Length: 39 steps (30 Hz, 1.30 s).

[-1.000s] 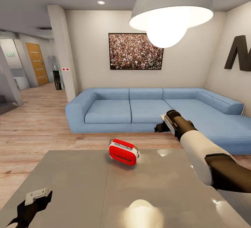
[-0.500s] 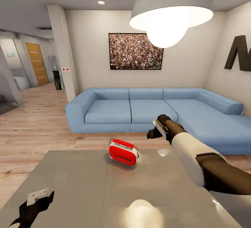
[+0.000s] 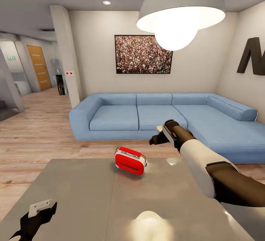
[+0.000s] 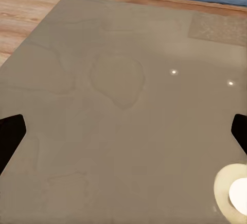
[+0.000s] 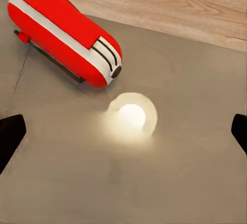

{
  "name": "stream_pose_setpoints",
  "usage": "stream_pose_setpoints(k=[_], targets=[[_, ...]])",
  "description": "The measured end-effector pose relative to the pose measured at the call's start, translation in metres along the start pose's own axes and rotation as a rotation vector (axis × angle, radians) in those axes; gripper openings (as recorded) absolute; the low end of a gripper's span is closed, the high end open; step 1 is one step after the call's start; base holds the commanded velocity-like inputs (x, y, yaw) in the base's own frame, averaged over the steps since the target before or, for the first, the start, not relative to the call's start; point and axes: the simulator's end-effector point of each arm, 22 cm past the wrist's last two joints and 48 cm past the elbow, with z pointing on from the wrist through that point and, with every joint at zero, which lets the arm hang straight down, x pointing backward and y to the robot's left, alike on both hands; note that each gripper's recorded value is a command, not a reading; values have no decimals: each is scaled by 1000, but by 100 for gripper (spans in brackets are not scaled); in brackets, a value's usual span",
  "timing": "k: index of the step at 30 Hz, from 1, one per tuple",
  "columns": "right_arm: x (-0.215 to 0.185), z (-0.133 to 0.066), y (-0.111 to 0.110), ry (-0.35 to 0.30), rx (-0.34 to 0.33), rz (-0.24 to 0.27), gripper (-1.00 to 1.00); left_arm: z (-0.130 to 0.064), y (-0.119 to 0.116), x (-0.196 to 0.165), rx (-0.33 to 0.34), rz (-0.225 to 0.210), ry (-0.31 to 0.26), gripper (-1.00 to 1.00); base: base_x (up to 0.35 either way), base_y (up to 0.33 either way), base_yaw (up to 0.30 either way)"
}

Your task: Turn on the radio receiver that's on the table in the living room.

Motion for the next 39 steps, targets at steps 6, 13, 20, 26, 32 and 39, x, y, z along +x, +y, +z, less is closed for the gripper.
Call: stream_pose_setpoints(k=[6,13,20,26,32,39], targets=[[-19,-3,22,-85,-98,-39,100,0,0,0,0,0,0,100,0,0,0],[-19,1,12,-88,-51,-46,100,1,0,2,0,1,5,100,0,0,0],[-16,8,11,-78,-51,-45,100,2,0,7,-1,3,16,100,0,0,0],[-13,14,12,-71,-59,-43,100,3,-1,12,-1,6,27,100,0,0,0],[-11,20,20,-66,-63,-71,100,4,-1,18,0,9,39,100,0,0,0],[-18,29,18,-110,1,-219,100,5,1,28,-4,13,59,100,0,0,0]])
